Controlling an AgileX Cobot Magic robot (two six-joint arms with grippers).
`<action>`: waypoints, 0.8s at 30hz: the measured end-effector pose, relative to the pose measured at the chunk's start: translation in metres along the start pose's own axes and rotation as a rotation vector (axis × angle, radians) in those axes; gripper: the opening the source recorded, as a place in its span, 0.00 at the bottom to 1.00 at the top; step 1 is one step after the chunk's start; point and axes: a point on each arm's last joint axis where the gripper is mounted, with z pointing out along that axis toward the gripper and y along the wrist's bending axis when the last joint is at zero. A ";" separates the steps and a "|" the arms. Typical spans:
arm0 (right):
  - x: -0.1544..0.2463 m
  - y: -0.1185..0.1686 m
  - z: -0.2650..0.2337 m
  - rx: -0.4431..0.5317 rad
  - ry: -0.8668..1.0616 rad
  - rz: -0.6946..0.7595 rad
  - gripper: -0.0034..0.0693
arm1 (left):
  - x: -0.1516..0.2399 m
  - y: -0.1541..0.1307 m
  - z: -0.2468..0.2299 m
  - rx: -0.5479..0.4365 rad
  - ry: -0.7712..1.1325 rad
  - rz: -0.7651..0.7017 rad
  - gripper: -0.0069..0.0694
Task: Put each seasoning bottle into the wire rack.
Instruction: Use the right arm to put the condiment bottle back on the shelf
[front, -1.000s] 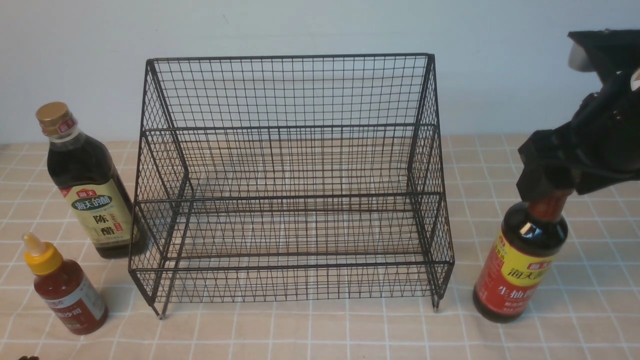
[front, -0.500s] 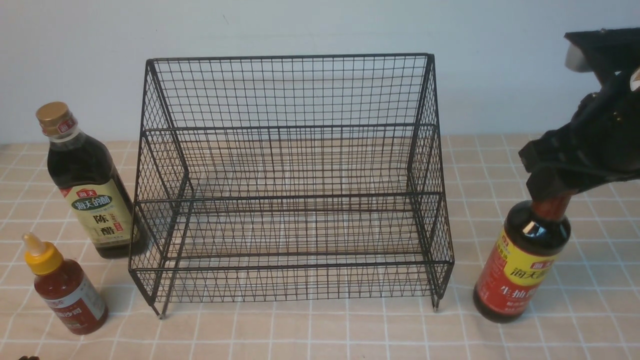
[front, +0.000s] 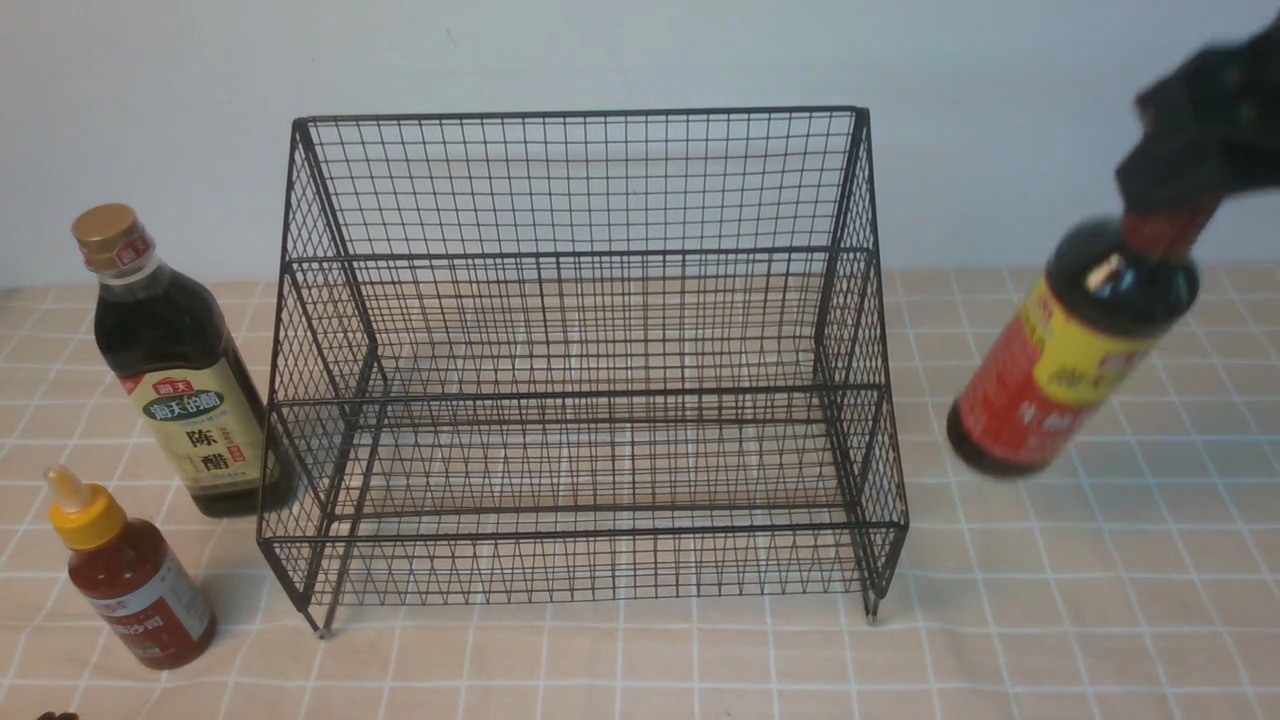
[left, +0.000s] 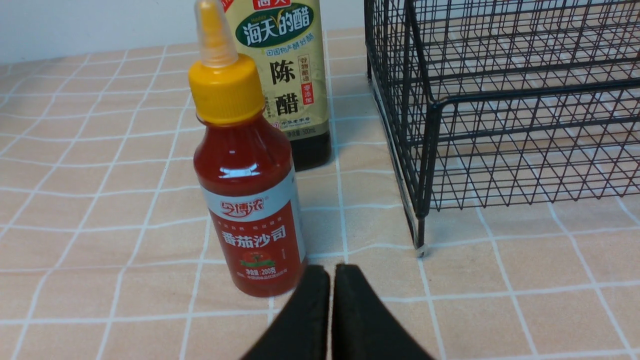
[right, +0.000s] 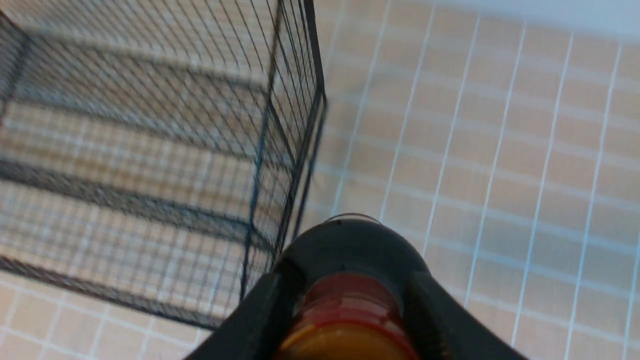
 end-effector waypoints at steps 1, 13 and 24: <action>-0.005 0.001 -0.011 -0.004 -0.031 -0.004 0.43 | 0.000 0.000 0.000 0.000 0.000 0.000 0.08; -0.035 0.022 -0.053 -0.197 -0.198 -0.063 0.43 | 0.000 0.000 0.000 0.000 0.000 0.000 0.08; -0.047 0.031 -0.007 -0.319 -0.099 -0.068 0.43 | 0.000 0.000 0.000 0.000 0.000 0.000 0.08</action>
